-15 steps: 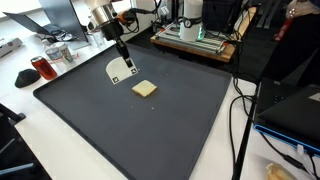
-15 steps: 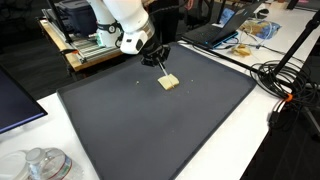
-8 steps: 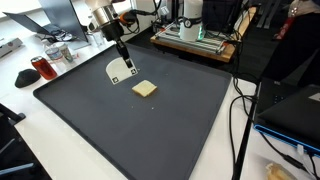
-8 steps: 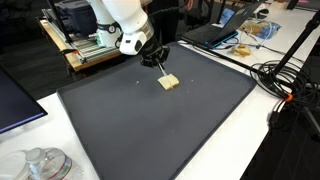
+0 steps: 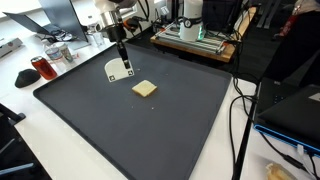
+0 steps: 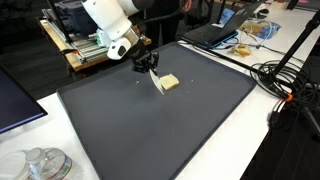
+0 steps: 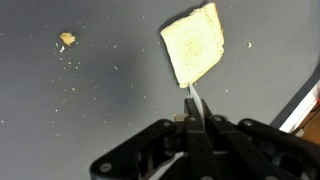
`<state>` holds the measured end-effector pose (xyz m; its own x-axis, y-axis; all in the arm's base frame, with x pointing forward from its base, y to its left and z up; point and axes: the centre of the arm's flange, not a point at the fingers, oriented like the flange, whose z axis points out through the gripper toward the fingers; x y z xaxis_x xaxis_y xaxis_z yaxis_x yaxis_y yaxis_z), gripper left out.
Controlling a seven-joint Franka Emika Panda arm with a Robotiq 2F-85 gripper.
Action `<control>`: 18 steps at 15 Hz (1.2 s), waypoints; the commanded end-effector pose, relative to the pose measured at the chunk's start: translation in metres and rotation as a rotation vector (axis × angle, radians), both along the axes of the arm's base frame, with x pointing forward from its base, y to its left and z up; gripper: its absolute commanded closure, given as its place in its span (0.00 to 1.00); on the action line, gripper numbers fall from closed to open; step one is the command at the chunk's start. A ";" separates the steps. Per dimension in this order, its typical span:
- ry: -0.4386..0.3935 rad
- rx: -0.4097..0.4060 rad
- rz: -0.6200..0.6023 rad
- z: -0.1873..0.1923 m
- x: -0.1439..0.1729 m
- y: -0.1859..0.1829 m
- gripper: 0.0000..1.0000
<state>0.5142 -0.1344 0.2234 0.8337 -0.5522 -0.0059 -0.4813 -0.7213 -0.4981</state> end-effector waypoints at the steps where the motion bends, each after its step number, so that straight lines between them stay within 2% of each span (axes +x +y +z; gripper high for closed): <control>1: -0.103 -0.024 -0.026 0.005 -0.036 0.010 0.99; 7: -0.192 -0.101 -0.031 0.008 -0.067 0.036 0.99; 10: -0.229 -0.171 -0.013 0.012 -0.077 0.055 0.99; 14: -0.266 -0.222 0.026 0.024 -0.080 0.091 0.99; 18: -0.270 -0.287 0.092 0.036 -0.078 0.130 0.99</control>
